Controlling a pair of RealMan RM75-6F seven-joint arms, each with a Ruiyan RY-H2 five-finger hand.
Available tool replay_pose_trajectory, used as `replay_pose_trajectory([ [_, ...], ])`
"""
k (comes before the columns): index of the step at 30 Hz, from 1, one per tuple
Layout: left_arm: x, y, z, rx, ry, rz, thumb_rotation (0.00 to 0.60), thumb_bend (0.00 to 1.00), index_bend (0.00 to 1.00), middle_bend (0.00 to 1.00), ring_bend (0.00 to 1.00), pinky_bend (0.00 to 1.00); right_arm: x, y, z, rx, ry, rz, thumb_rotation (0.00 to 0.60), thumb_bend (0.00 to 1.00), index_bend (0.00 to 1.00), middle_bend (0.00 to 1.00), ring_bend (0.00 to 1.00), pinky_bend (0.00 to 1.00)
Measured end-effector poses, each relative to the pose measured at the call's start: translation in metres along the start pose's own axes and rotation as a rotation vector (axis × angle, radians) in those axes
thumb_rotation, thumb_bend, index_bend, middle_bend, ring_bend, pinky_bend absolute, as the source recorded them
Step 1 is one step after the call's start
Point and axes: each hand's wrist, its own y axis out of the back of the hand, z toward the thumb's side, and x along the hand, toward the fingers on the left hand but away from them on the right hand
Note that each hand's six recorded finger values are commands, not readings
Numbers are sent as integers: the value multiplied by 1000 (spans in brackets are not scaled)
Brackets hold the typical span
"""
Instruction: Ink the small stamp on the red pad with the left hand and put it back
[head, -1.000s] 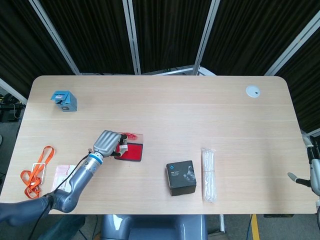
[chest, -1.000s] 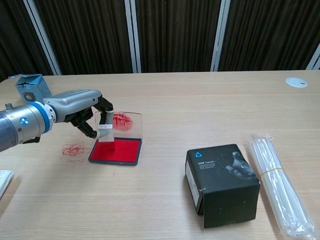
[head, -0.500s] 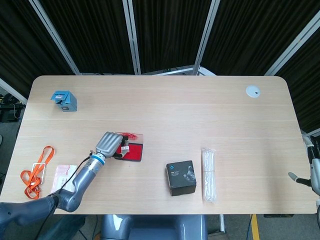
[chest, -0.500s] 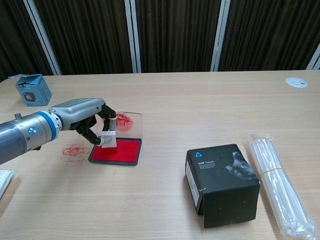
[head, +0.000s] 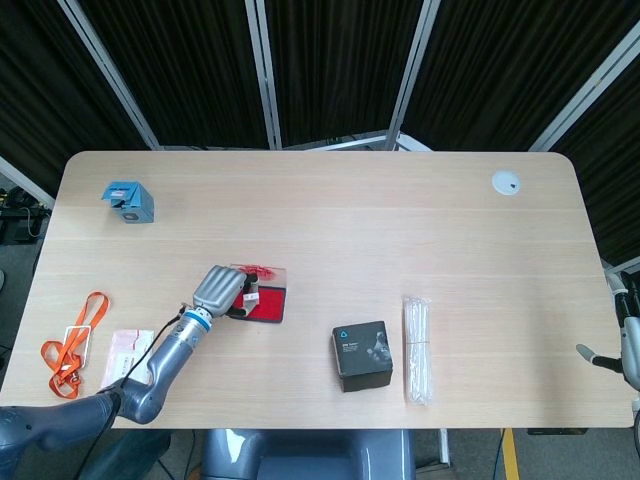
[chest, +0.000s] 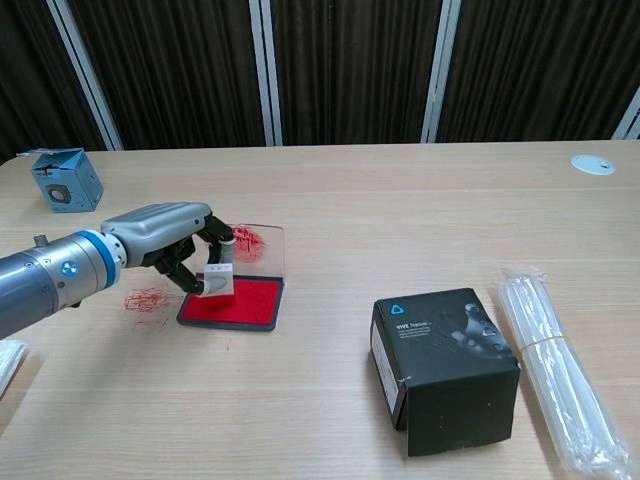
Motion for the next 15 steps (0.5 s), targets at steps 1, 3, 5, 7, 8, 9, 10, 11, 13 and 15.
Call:
replay_pose_trajectory([
  [1, 0, 1, 0, -2, -1, 4, 600, 384, 588, 564, 919, 933, 0, 0, 0, 0, 1, -1, 600, 0, 0, 0, 0, 0],
  [3, -1, 3, 0, -5, -4, 9, 600, 384, 587, 565, 919, 933, 0, 1, 1, 0, 2, -2, 600, 0, 0, 0, 0, 0],
  [5, -2, 6, 1, -11, -9, 18, 600, 385, 588, 564, 919, 933, 1, 1, 1, -1, 3, -3, 600, 0, 0, 0, 0, 0],
  [7, -3, 11, 3, -20, -18, 31, 600, 384, 588, 565, 919, 933, 1, 1, 1, -1, 4, -3, 600, 0, 0, 0, 0, 0],
  [8, -4, 14, 4, -24, -21, 38, 600, 384, 588, 565, 919, 933, 1, 1, 1, -1, 5, -3, 600, 0, 0, 0, 0, 0],
  [9, -5, 17, 4, -26, -25, 45, 600, 384, 588, 565, 919, 933, 1, 1, 1, -1, 5, -3, 600, 0, 0, 0, 0, 0],
  [10, -6, 21, 5, -31, -30, 54, 600, 384, 588, 565, 919, 933, 1, 1, 2, -1, 6, -4, 600, 0, 0, 0, 0, 0],
  [11, -7, 24, 5, -34, -34, 62, 600, 385, 588, 565, 919, 933, 1, 1, 2, -1, 7, -4, 600, 0, 0, 0, 0, 0],
  [13, -10, 34, 5, -42, -40, 81, 600, 386, 588, 565, 919, 933, 2, 1, 2, 0, 9, -4, 600, 0, 0, 0, 0, 0],
  [15, -13, 42, 3, -46, -40, 96, 600, 385, 588, 565, 919, 933, 2, 1, 3, 0, 10, -3, 600, 0, 0, 0, 0, 0],
])
